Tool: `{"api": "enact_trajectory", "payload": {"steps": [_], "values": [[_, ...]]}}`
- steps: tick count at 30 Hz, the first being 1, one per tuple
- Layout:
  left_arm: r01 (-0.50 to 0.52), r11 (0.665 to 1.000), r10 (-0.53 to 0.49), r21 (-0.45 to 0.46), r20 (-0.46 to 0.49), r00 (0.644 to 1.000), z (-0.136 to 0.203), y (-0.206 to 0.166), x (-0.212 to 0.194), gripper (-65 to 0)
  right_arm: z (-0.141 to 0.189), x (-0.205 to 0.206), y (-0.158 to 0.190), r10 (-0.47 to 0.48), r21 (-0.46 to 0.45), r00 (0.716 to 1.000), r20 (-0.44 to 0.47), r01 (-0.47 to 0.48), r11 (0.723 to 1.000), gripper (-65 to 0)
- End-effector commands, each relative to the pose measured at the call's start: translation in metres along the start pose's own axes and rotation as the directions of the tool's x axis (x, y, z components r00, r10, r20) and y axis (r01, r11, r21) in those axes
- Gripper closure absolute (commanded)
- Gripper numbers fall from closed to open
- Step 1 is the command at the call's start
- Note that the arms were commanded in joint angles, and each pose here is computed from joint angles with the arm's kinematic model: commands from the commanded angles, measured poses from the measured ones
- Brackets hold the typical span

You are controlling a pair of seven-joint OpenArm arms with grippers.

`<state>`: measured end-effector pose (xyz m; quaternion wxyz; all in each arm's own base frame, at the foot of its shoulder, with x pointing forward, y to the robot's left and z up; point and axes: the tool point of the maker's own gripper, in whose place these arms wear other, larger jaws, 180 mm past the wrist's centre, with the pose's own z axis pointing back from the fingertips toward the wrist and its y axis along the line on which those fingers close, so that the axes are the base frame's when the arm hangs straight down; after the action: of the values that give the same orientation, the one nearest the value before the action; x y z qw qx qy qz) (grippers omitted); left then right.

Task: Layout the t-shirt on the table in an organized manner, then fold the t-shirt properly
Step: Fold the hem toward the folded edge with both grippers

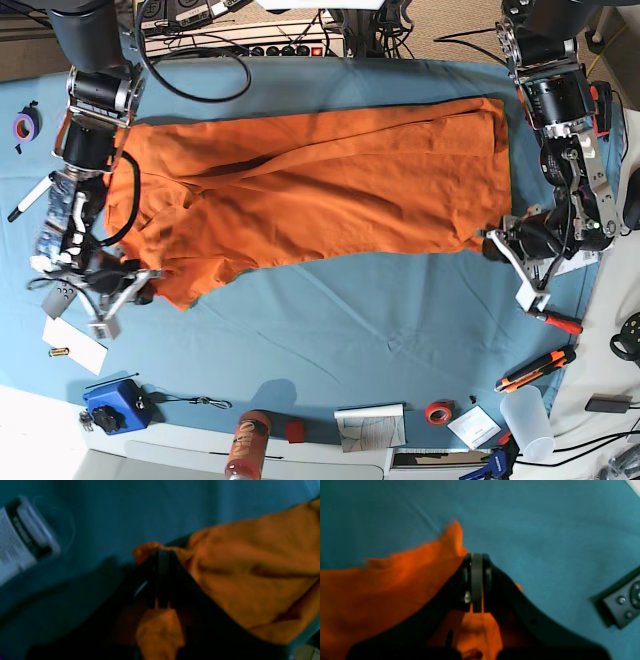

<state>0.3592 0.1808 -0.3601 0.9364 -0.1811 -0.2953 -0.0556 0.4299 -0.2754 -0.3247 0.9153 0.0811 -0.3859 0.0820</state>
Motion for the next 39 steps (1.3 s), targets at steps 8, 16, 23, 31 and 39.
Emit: {"api": "enact_trajectory", "payload": {"steps": [8,16,23,31,39], "values": [[0.044,0.998,-0.047,0.049,0.059,0.997,0.026,-0.006,-0.003,0.0,0.043,0.015,0.000,0.014,0.027,0.991,0.135,-0.018,0.999,0.0],[0.023,0.992,-0.039,0.122,0.132,0.990,0.068,0.004,-0.025,0.0,0.071,-0.014,0.011,0.030,0.024,0.986,0.165,-0.034,0.999,0.0],[-0.007,0.999,-0.001,0.053,0.137,0.991,0.076,-0.004,-0.052,0.0,0.086,-0.046,0.000,-0.005,-0.009,0.993,0.116,0.006,1.000,0.0],[-0.014,0.999,0.010,0.035,0.116,0.993,0.075,-0.013,-0.063,0.0,0.102,-0.073,-0.012,-0.100,-0.007,0.989,0.111,0.101,0.995,0.0],[-0.033,0.999,0.031,0.032,0.065,0.997,0.076,-0.014,-0.090,0.0,0.123,-0.085,-0.033,-0.176,-0.045,0.975,0.134,0.183,0.982,0.0]]}}
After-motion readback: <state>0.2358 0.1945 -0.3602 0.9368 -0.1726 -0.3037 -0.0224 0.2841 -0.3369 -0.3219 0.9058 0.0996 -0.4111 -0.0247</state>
